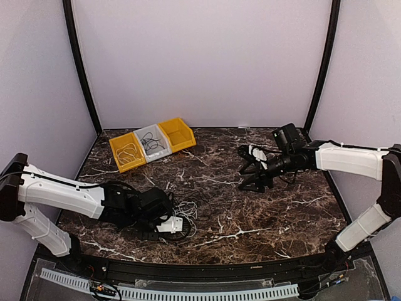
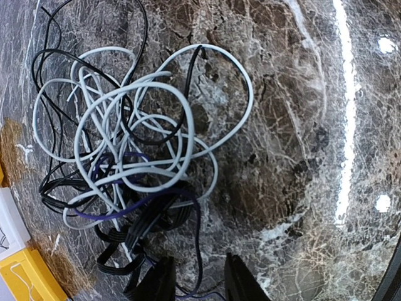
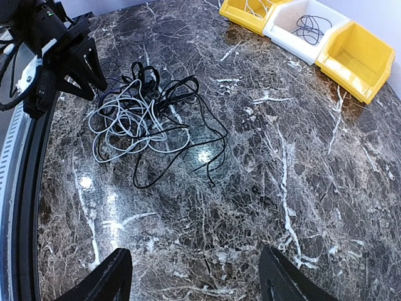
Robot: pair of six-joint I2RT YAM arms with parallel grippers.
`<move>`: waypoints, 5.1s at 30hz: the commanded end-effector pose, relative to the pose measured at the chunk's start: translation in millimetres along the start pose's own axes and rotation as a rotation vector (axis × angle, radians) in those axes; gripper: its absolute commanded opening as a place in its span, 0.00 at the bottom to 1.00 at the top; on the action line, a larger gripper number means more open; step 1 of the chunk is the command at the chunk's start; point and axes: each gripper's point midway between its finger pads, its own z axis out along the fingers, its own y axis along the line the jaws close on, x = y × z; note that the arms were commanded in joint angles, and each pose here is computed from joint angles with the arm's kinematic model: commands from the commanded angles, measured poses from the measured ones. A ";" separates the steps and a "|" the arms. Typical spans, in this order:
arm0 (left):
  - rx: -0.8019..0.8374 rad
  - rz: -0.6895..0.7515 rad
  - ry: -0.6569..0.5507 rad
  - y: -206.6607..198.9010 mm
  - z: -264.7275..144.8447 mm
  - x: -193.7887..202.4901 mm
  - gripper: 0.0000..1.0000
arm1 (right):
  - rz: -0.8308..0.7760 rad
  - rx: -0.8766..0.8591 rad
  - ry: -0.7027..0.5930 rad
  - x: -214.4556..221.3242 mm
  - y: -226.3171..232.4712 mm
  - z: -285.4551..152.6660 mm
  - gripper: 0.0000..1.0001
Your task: Untangle the cables
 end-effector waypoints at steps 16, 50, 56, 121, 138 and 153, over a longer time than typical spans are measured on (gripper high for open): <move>-0.088 0.025 0.003 13.6 -1.2 0.3 0.03 | -0.020 0.003 -0.003 -2.7 -0.3 2.4 0.71; -0.448 -0.679 -0.919 137.9 -176.2 -97.8 0.00 | -0.047 -0.200 -0.117 -118.0 52.7 56.5 0.73; -0.445 -0.807 -0.980 133.6 -174.2 -79.3 0.00 | 0.012 -0.274 -0.180 -137.4 64.9 94.2 0.74; -0.639 -1.131 -1.008 244.6 -238.0 -44.9 0.00 | 0.128 0.098 -0.039 -44.6 -8.0 -32.4 0.72; -0.654 -1.257 -0.749 308.2 -144.9 11.9 0.00 | 0.107 0.346 0.084 50.1 -57.0 -56.5 0.75; -0.781 -1.291 -0.671 390.7 -99.3 52.9 0.00 | 0.070 0.345 0.149 63.2 -55.5 -50.5 0.76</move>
